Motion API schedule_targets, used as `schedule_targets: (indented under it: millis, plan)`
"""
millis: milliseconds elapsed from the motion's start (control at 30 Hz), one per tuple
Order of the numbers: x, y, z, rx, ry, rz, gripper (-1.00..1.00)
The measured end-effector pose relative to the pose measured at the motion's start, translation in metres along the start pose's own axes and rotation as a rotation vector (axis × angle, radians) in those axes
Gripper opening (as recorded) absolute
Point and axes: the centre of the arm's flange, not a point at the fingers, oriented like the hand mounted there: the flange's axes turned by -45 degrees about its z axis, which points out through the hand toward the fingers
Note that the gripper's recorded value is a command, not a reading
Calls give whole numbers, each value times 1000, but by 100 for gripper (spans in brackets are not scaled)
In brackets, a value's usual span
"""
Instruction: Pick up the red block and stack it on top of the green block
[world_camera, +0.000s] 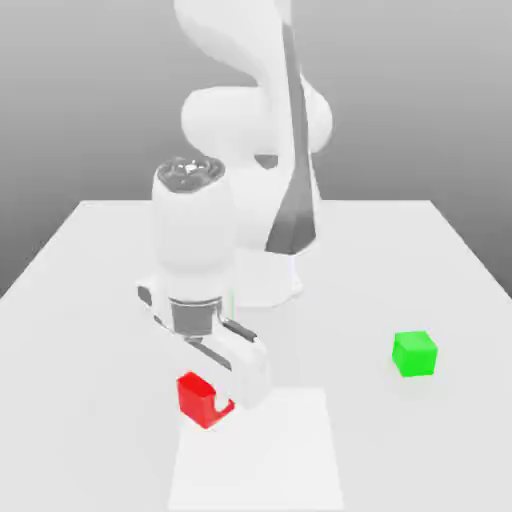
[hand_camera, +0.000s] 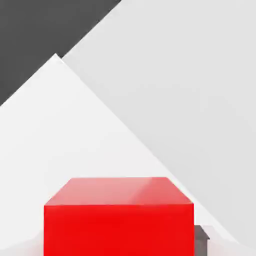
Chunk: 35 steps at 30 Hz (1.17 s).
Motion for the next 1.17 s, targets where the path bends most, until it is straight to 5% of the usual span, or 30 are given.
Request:
schedule_targets:
  millis: [333, 667, 933, 1167]
  plan:
    - [-134, -104, -22, 31, -19, -799, -100]
    - [-284, -133, -32, -10, -5, -1602, -100]
    - [-286, -132, 6, -88, 11, -1652, -100]
    - [-292, -132, 32, -36, 0, -1659, -100]
